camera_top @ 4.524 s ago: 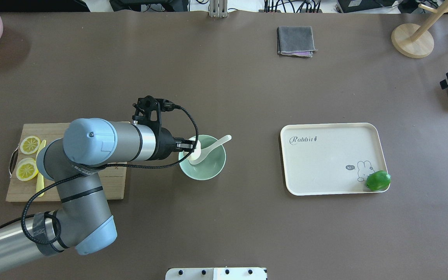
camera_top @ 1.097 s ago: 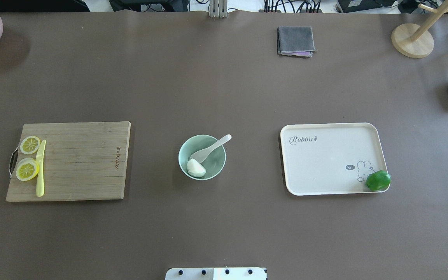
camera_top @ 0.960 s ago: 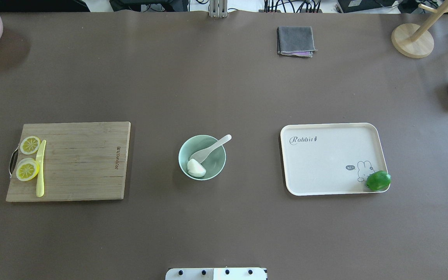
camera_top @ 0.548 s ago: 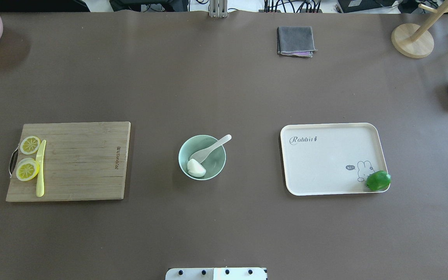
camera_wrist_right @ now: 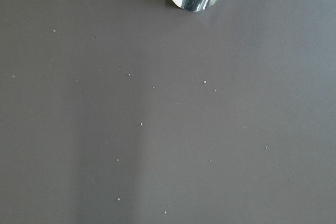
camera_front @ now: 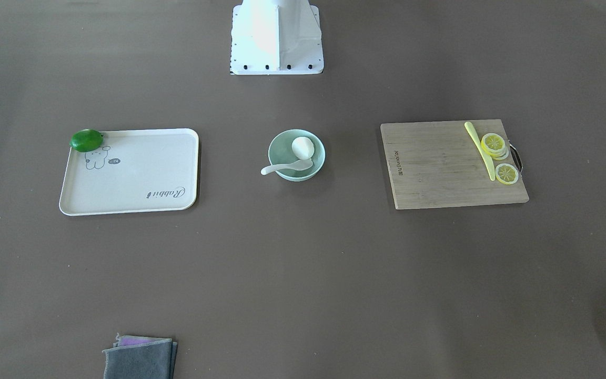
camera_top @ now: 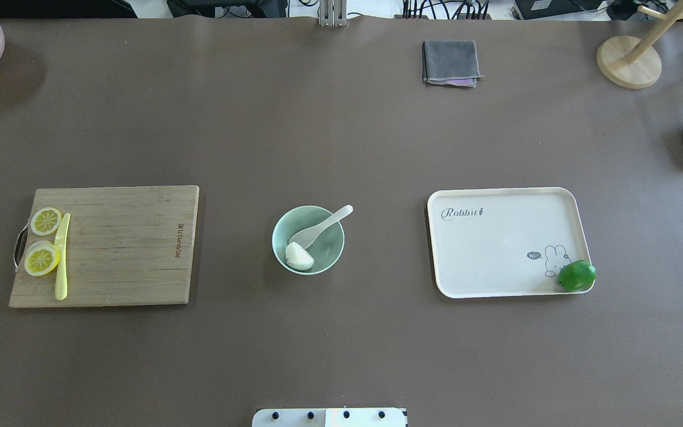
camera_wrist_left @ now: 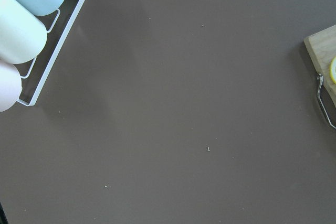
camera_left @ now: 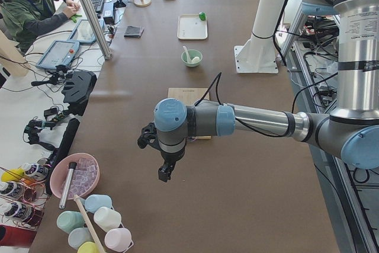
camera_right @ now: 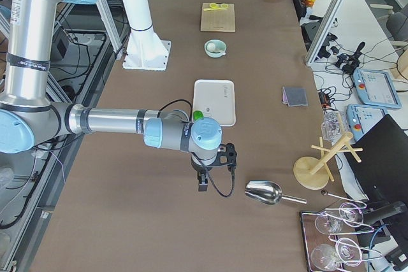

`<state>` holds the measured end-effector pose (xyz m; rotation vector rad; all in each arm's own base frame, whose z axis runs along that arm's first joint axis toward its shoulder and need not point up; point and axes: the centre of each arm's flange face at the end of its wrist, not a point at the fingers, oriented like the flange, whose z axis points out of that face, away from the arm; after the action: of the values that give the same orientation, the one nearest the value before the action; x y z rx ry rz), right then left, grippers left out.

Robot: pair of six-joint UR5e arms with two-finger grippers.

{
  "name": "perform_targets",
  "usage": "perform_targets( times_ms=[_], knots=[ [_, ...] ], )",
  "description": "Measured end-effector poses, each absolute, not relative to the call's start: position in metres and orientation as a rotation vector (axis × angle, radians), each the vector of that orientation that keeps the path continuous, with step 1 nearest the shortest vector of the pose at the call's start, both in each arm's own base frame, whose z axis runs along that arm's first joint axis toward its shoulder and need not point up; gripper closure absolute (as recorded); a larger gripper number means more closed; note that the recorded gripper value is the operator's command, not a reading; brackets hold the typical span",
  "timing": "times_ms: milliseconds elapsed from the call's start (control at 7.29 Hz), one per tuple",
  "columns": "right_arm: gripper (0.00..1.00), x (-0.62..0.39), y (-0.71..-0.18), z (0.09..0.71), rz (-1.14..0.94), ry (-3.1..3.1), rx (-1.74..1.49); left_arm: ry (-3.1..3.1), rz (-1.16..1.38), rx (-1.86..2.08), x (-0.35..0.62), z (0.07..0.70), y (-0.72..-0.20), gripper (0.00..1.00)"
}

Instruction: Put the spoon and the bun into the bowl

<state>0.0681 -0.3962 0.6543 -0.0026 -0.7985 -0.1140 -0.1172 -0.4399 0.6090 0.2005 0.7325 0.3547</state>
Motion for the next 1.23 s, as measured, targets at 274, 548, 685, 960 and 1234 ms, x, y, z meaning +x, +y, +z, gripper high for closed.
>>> perform_targets(
  times_ms=[274,548,685,960,1234],
  knots=[
    [0.00,0.0680,-0.3964,0.6543,-0.114,-0.799,-0.002,0.730,0.357,0.206,-0.1173,0.6090,-0.4405,0.01],
    [0.00,0.0680,-0.3965,0.6543,-0.114,-0.800,-0.002,0.730,0.357,0.207,-0.1173,0.6090,-0.4405,0.01],
    [0.00,0.0678,-0.3965,0.6541,-0.114,-0.802,-0.002,0.730,0.357,0.206,-0.1173,0.6094,-0.4403,0.01],
    [0.00,0.0673,-0.3964,0.6537,-0.114,-0.809,-0.001,0.732,0.355,0.201,-0.1171,0.6119,-0.4384,0.01],
    [0.00,0.0667,-0.3959,0.6535,-0.114,-0.818,-0.001,0.733,0.353,0.197,-0.1168,0.6142,-0.4363,0.01]
  ],
)
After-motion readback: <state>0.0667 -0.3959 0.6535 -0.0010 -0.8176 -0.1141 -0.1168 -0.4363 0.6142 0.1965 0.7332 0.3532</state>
